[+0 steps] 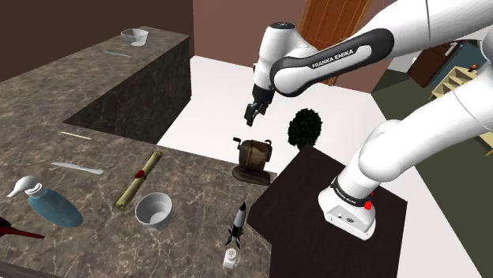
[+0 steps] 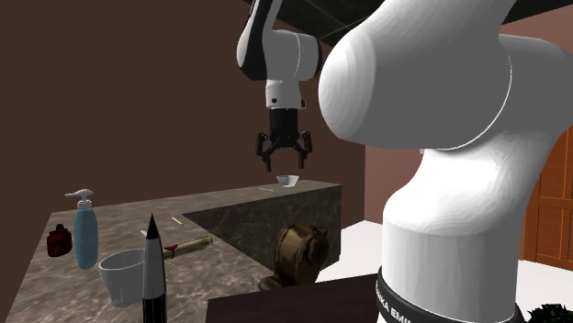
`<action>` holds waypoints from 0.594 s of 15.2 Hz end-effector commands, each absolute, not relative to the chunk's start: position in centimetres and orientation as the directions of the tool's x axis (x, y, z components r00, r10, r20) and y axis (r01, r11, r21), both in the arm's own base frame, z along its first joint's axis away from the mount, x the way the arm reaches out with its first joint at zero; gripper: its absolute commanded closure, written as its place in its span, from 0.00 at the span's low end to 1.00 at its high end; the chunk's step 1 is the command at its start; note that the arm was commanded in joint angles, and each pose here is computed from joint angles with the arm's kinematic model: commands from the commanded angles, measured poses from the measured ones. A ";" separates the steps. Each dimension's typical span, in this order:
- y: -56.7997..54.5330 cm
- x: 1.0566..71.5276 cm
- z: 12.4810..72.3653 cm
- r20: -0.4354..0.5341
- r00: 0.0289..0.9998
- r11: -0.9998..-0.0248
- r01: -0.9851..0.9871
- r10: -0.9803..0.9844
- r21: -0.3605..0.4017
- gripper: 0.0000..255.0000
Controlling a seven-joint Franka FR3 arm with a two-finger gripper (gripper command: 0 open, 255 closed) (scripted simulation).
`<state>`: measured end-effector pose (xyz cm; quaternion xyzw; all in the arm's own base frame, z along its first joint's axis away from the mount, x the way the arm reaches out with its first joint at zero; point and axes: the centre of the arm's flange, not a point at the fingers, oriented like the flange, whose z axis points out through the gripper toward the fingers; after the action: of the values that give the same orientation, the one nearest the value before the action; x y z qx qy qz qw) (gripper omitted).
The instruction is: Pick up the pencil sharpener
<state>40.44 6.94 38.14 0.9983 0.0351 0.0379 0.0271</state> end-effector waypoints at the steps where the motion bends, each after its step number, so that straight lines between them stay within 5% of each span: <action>1: 7.0 41.2 35.6 0.076 0.995 -0.996 0.062 0.067 0.067 0.00; 9: 7.2 45.2 25.7 0.073 0.996 -0.993 0.037 0.045 0.109 0.00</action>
<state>44.65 7.03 26.93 0.9978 0.0214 0.0370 0.0515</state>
